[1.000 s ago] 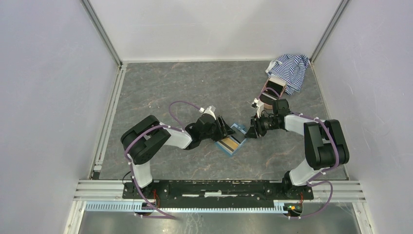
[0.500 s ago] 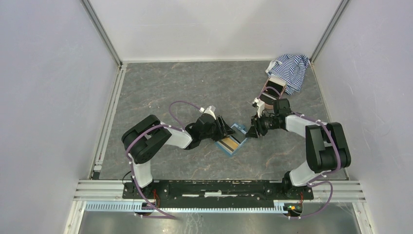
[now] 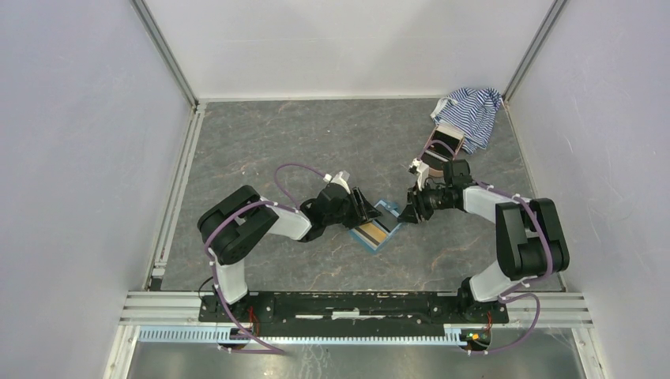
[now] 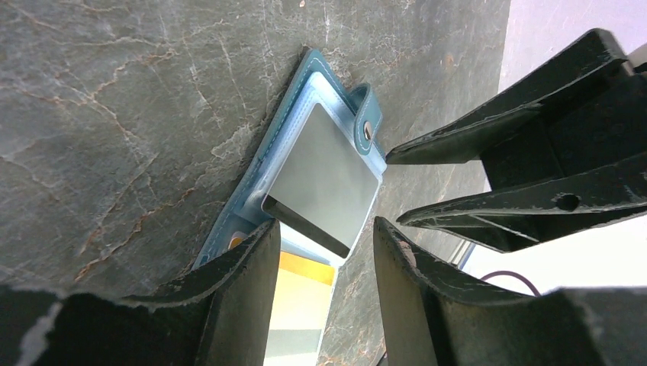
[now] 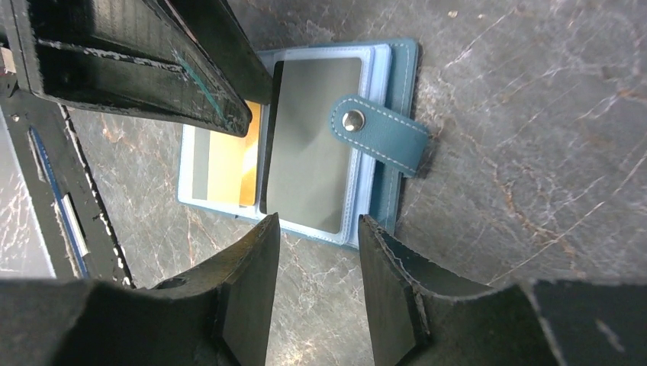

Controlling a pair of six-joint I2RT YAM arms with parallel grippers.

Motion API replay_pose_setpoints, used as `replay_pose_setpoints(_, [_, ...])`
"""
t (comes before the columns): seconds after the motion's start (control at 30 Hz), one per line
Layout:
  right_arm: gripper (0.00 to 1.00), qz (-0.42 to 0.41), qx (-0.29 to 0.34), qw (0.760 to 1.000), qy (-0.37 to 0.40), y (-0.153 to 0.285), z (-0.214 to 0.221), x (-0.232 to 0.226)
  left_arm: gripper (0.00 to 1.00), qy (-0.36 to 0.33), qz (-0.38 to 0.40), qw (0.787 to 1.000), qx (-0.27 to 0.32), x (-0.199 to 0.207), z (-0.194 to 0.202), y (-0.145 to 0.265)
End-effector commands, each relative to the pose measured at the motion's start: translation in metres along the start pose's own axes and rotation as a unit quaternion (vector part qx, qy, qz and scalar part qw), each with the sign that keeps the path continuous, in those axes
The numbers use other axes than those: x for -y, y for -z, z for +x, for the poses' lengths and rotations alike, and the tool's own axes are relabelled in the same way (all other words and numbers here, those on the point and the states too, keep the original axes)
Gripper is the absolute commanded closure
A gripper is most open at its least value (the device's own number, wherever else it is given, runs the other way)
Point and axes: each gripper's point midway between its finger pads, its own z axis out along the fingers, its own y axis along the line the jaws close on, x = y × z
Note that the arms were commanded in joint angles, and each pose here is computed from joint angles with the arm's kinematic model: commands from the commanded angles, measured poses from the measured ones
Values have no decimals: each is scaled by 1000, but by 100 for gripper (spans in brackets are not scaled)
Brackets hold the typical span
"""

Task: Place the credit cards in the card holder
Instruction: Insert the credit card into the card holder.

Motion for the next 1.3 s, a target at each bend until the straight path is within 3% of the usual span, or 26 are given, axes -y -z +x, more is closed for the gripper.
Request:
replay_pose_setpoints(0.0, [52,-22,4,1000,-1,-3,-3,-5,44,12,-34,999,-17,-24,11,-3])
replay_pose_setpoints(0.4, [52,-34,-12,999,-32,-10,8,-3,44,12,-31,999,-18,-23,11,-3])
replay_pose_setpoints(0.83, [54,-68,22,997,-8,-4,-9,-20,45,12,-30,999,-20,-23,12,-3])
replay_pose_setpoints(1.27, [55,-111,39,993,-33,-5,-13,-35,44,11,-18,1000,-20,-14,9,0])
